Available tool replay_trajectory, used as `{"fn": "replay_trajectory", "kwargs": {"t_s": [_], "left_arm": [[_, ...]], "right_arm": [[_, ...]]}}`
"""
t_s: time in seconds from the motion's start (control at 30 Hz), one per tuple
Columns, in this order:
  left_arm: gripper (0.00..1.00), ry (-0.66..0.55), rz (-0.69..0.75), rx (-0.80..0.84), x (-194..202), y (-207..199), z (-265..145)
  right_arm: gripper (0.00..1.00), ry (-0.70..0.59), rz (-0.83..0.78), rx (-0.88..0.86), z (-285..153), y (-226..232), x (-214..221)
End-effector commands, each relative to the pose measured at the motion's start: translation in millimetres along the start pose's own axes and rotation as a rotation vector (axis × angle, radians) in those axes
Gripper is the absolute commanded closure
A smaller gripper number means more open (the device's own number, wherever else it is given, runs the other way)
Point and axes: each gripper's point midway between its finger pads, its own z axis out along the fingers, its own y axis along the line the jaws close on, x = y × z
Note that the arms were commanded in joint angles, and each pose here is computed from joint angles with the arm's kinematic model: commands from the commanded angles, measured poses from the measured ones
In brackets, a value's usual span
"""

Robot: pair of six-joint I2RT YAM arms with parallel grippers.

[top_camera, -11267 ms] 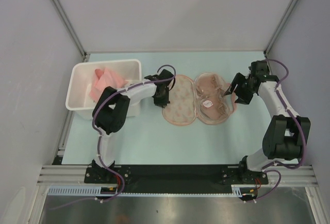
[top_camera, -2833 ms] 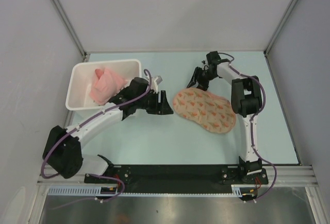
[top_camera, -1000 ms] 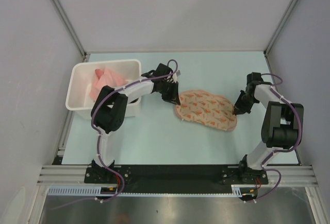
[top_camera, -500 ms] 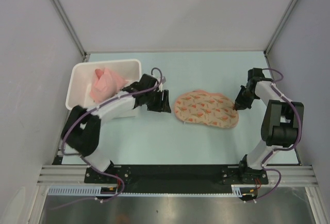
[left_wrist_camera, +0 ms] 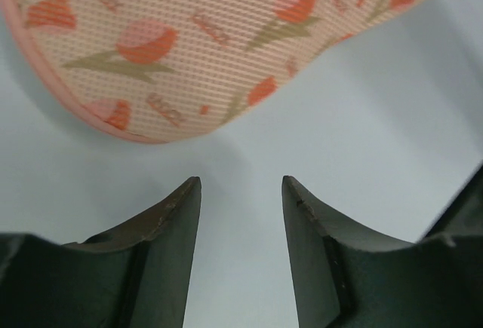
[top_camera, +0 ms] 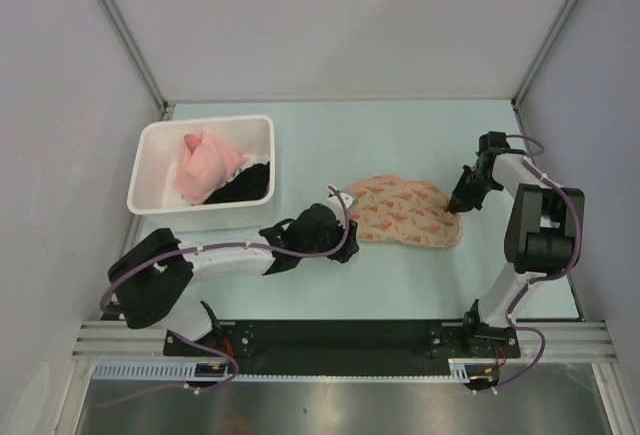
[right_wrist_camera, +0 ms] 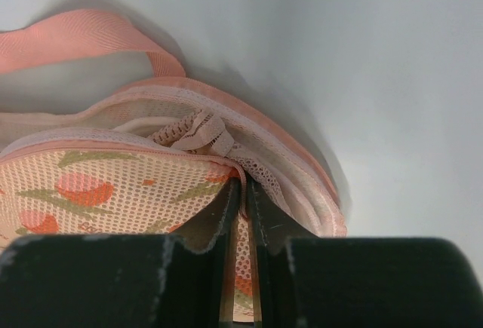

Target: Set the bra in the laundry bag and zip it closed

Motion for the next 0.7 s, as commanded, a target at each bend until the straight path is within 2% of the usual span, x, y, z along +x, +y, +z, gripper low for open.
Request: {"fn": "replay_trajectory", "kwargs": {"t_s": [0.0, 0.13, 0.23, 0.4, 0.67], "left_arm": [[0.48, -0.211, 0.040, -0.068, -36.3, 6.0, 7.5], [0.47, -0.203, 0.030, -0.056, -18.4, 2.2, 17.4], [0.51, -0.195, 0.030, -0.046, -6.4, 0.2, 25.5], [0.63, -0.165, 0.052, -0.044, 3.2, -2.0, 38.2], [0.64, -0.142, 0.068, -0.144, 11.4, 14.0, 58.6]], "right_arm": [[0.87, -0.017, 0.007, -0.035, -3.3, 9.1, -10.2], [0.86, -0.021, 0.013, -0.041, -4.8, 10.8, -10.7], [0.87, -0.006, 0.031, -0.056, -3.2, 13.1, -10.0], [0.87, 0.011, 0.059, -0.073, 2.1, 16.0, -10.5], [0.87, 0.019, 0.065, -0.089, 3.1, 17.8, -12.4]]}}
